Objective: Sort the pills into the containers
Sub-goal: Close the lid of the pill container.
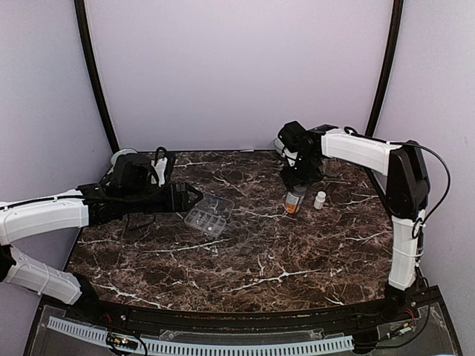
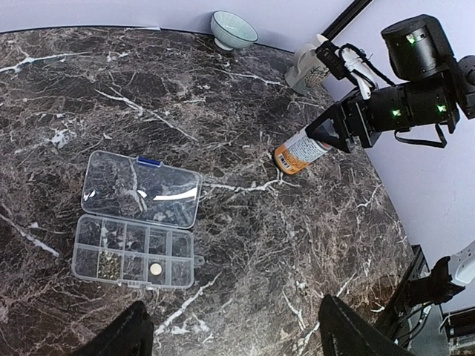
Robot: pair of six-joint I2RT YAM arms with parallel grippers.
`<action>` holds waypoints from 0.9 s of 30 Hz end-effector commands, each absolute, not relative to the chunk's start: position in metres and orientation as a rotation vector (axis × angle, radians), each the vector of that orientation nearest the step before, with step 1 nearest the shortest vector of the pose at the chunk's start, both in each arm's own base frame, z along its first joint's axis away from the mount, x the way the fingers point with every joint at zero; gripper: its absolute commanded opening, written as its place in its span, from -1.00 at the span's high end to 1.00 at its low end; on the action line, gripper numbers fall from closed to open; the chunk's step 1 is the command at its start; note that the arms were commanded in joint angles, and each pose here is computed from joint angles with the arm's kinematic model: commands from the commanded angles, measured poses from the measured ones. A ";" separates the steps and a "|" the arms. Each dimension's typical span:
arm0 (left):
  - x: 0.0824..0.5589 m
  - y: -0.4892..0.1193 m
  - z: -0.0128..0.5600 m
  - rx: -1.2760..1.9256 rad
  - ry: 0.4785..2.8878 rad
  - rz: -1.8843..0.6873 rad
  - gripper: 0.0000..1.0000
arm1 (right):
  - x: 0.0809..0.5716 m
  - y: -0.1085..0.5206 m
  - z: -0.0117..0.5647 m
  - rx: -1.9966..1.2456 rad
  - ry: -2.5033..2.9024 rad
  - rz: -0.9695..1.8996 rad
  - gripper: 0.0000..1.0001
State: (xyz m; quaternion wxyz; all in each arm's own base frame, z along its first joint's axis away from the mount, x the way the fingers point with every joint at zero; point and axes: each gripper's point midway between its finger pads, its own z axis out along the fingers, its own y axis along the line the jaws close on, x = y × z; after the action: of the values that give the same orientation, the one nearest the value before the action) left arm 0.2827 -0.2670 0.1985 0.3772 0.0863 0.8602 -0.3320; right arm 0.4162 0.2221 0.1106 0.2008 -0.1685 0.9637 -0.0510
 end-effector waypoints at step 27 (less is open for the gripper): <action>0.260 -0.213 0.110 -0.154 2.431 -0.665 0.06 | 0.421 0.365 0.191 -0.644 2.377 0.380 0.14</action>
State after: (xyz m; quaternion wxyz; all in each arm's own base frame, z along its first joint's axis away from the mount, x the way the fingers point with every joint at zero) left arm 0.2654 -0.2197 0.1240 0.3198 -0.0288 0.9108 -0.2594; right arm 0.4201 0.3338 0.2113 0.3369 -0.2331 0.9063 0.1038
